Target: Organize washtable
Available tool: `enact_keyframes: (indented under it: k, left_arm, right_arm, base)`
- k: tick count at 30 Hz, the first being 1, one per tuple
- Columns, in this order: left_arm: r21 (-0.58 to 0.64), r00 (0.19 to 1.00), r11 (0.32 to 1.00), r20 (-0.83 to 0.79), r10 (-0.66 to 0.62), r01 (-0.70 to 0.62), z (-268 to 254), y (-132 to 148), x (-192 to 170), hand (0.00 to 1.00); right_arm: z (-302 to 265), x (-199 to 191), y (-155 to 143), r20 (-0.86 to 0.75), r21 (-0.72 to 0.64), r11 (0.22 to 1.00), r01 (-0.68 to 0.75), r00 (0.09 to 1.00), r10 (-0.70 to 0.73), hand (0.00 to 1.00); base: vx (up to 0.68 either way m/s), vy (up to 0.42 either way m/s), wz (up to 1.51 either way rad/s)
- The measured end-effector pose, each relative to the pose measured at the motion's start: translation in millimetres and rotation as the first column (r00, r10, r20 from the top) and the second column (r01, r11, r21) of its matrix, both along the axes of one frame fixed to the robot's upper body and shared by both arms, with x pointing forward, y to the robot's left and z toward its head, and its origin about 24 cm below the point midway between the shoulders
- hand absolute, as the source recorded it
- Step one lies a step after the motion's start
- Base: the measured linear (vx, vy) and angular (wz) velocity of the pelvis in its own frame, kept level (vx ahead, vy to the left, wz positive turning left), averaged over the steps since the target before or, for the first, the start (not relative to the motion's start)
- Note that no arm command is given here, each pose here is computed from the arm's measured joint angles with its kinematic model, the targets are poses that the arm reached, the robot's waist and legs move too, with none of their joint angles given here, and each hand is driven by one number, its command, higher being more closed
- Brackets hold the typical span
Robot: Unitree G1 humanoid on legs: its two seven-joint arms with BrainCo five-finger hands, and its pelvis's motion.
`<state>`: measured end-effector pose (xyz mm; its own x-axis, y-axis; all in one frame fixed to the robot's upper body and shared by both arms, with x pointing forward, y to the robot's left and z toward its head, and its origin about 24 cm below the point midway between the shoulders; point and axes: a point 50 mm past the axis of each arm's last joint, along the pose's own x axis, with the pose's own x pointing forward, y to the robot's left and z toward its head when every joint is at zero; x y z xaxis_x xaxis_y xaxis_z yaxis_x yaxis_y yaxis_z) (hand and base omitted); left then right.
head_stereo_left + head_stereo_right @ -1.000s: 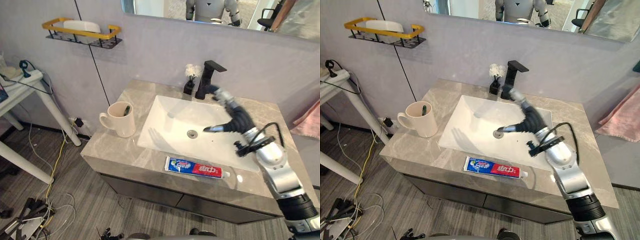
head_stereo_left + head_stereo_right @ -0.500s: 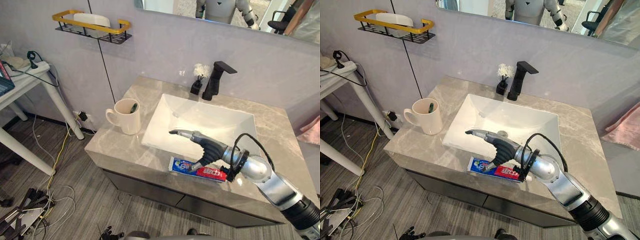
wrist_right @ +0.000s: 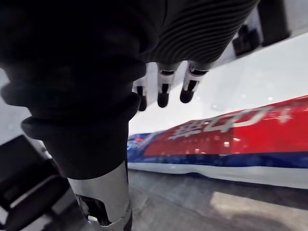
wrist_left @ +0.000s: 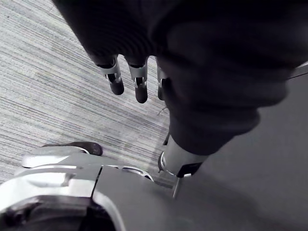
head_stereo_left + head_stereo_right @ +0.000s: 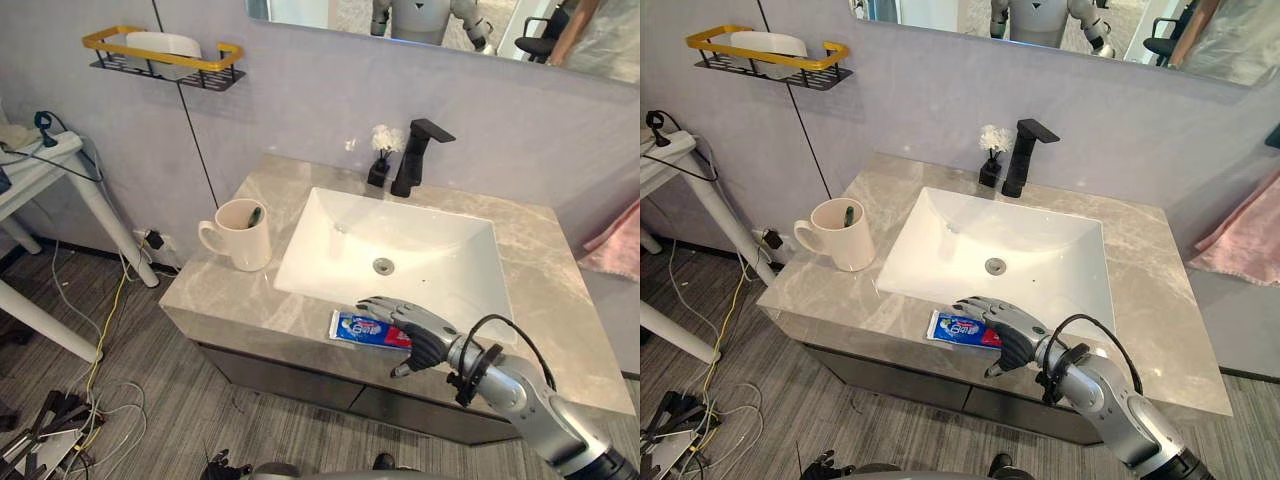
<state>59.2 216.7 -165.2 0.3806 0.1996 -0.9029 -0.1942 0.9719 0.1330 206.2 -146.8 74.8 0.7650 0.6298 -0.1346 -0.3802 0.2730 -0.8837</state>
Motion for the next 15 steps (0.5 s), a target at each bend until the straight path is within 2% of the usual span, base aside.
enact_keyframes:
  k: [10, 15]
  left_arm:
    - [0.000, 1.000, 1.000, -0.012, -0.019, 0.019, 0, 0, -1, 0.00]
    - [-0.001, 1.000, 1.000, -0.011, -0.020, 0.020, 0, 0, -1, 0.00]
  right_arm:
    - [-10, 6, -9, 0.038, -0.004, 0.990, 0.142, 0.989, -0.142, 0.00]
    - [-10, 7, -8, 0.036, 0.021, 0.987, 0.161, 0.986, -0.161, 0.00]
  base:
    - [-0.02, -0.003, -0.08]
    - [0.00, 0.000, 0.00]
